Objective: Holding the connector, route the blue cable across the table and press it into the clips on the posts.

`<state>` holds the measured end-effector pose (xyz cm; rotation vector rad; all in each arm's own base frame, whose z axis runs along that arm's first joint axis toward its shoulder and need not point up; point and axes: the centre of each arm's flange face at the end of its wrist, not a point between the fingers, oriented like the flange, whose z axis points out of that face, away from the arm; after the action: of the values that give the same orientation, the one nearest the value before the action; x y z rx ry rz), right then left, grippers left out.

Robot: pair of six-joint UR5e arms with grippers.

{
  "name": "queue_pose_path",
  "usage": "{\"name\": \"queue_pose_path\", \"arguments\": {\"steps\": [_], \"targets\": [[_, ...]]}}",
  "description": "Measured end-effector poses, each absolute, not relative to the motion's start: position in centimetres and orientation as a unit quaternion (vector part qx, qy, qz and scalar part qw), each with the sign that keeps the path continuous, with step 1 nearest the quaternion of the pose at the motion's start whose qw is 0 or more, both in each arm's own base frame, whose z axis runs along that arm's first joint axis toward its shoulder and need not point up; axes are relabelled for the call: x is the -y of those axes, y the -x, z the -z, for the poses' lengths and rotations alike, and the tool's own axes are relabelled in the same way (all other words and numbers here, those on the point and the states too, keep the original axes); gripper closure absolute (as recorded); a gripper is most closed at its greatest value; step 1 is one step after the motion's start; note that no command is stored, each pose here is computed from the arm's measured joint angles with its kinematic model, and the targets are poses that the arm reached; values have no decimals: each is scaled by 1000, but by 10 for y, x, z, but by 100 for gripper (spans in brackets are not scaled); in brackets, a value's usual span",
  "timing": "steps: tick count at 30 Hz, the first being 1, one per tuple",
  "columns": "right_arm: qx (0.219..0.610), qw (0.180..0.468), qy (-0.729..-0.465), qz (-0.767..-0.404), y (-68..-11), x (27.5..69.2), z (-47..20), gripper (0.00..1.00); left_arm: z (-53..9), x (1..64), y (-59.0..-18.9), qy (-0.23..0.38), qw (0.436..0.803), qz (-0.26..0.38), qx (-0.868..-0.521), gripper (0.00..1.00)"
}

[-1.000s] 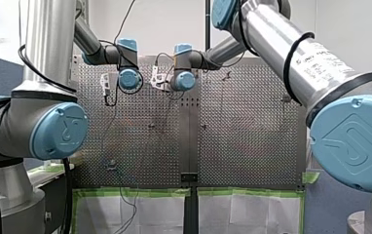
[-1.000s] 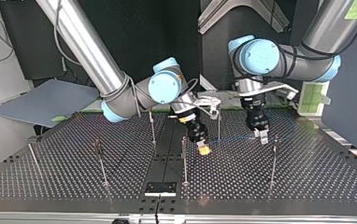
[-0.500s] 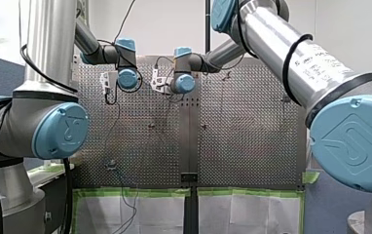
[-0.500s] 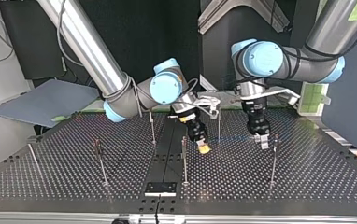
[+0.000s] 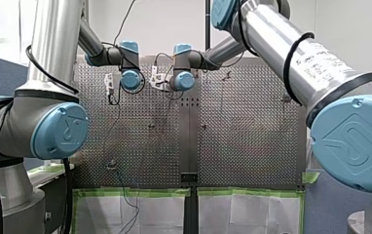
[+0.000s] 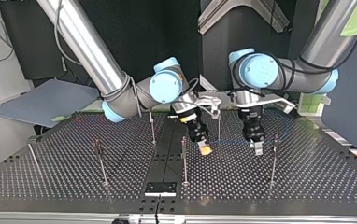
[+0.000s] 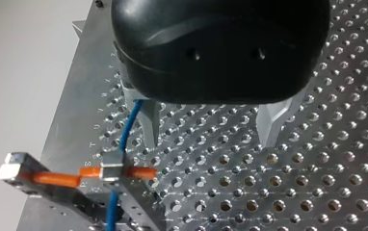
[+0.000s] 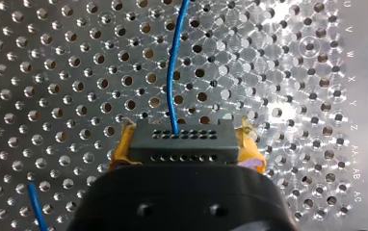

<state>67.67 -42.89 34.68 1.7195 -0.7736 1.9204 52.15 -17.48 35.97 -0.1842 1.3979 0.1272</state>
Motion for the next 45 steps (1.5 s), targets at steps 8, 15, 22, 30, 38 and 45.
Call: {"name": "queue_pose_path", "arguments": {"steps": [8, 15, 22, 30, 38, 45], "targets": [[280, 226, -619, -699, -673, 430, -356, 100, -359, 175, -521, 80, 753, -64, -650, 0], [280, 225, -619, -698, -673, 430, -356, 100, -358, 176, -520, 76, 751, -68, -653, 80], [280, 223, -622, -696, -674, 428, -355, 100, -358, 174, -517, 95, 748, -79, -653, 100], [282, 221, -633, -686, -673, 425, -351, 100, -352, 175, -509, 105, 731, -90, -669, 100], [291, 218, -656, -661, -666, 419, -332, 100, -350, 177, -482, 110, 725, -87, -674, 100], [301, 215, -673, -640, -658, 414, -307, 100, -347, 183, -466, 103, 737, -66, -665, 100]]}}
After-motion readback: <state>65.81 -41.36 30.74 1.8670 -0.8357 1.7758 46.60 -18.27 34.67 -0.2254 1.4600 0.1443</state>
